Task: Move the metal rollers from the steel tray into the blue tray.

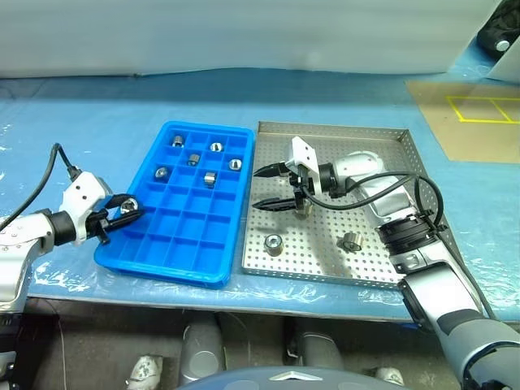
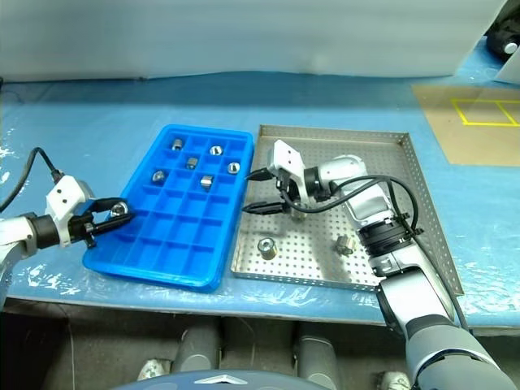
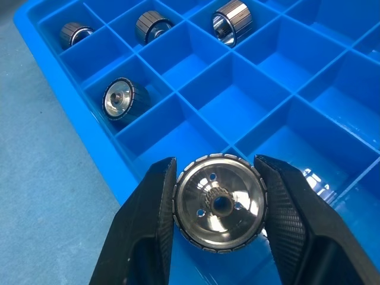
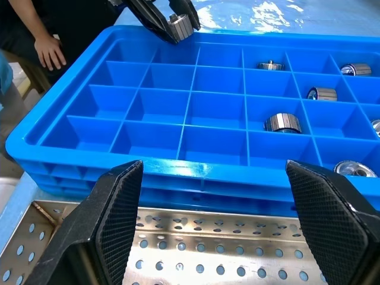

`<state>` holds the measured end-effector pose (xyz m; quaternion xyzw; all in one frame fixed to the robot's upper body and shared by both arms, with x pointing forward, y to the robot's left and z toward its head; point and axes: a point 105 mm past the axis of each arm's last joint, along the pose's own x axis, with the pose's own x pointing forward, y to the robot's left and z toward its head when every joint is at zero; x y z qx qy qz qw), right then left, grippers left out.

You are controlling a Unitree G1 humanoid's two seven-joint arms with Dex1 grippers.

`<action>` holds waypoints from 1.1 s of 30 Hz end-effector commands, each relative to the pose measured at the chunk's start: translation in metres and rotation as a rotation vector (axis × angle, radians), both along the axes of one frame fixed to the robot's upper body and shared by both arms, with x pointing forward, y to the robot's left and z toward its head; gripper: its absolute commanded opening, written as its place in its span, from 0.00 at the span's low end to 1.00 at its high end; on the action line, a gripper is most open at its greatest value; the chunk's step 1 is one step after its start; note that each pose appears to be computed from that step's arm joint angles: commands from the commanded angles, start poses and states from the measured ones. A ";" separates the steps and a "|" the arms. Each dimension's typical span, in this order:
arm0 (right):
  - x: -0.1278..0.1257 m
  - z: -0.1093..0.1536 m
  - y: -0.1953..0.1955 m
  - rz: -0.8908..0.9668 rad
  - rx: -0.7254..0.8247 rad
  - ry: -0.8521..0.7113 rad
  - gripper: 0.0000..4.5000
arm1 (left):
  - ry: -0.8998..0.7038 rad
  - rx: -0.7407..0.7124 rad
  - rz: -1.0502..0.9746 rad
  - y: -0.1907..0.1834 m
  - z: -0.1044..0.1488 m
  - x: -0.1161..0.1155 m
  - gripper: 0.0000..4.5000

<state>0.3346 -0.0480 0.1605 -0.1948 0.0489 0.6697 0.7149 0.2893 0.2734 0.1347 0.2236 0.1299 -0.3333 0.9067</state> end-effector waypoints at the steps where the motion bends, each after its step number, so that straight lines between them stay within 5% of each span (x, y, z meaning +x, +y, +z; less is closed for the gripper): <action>1: -0.001 0.014 -0.002 -0.003 0.029 -0.050 0.88 | -0.046 0.007 -0.003 0.001 0.014 0.003 0.38; 2: -0.001 0.014 -0.002 -0.005 0.030 -0.051 0.88 | -0.036 0.000 -0.008 0.001 0.014 0.003 0.38; 10: -0.001 0.012 -0.002 -0.016 0.033 -0.050 0.88 | -0.056 -0.002 0.020 0.003 0.018 0.010 0.98; 18: -0.001 0.013 -0.003 -0.020 0.033 -0.053 0.88 | -0.105 -0.014 -0.037 -0.014 0.031 0.016 0.98; 28: 0.006 0.026 -0.034 -0.153 0.041 -0.075 0.88 | -0.243 -0.117 -0.303 -0.104 0.069 0.061 0.98; 33: 0.005 0.018 -0.065 -0.275 0.015 -0.063 0.88 | -0.231 -0.146 -0.439 -0.145 0.068 0.080 0.98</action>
